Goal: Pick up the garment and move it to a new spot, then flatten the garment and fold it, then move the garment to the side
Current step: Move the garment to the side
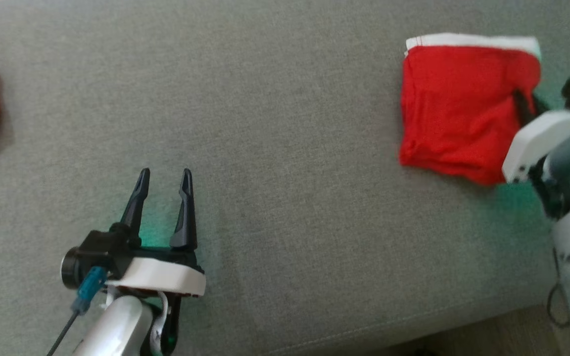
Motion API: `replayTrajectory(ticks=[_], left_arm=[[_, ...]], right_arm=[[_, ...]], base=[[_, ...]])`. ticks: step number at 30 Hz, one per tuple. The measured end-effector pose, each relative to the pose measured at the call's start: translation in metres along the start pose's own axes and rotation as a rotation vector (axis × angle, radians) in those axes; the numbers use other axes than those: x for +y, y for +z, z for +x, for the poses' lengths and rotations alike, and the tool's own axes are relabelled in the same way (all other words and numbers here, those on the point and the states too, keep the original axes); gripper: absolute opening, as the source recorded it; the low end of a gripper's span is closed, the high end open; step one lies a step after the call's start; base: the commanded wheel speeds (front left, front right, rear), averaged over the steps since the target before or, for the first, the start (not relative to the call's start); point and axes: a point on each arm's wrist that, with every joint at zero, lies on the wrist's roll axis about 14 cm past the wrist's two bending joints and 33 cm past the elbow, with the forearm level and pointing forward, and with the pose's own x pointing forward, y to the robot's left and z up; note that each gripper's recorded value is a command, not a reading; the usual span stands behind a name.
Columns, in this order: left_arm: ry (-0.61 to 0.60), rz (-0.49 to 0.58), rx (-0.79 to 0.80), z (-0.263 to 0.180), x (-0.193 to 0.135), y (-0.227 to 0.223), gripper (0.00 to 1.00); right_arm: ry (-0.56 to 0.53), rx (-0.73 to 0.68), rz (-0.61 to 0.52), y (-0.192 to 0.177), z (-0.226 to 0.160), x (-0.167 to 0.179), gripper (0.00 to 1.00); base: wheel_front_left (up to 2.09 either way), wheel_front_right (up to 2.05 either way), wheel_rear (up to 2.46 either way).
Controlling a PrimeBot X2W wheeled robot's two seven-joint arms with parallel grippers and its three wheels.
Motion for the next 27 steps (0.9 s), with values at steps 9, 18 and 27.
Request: replayTrajectory(ticks=[9,18,27], left_arm=[[0.061,0.017,0.012,0.000,0.024,-0.002,1.00],[0.153,0.017,0.028,-0.010,0.055,-0.008,1.00],[0.168,0.022,-0.014,-0.019,0.054,0.007,1.00]], right_arm=[[-0.112,-0.024,-0.151,0.042,0.032,-0.054,0.00],[-0.165,-0.016,-0.245,0.051,0.065,-0.071,1.00],[-0.139,-0.160,-0.197,0.085,0.054,-0.052,1.00]], base=[[0.00,0.00,0.00],[0.00,0.00,0.00],[0.00,0.00,0.00]])
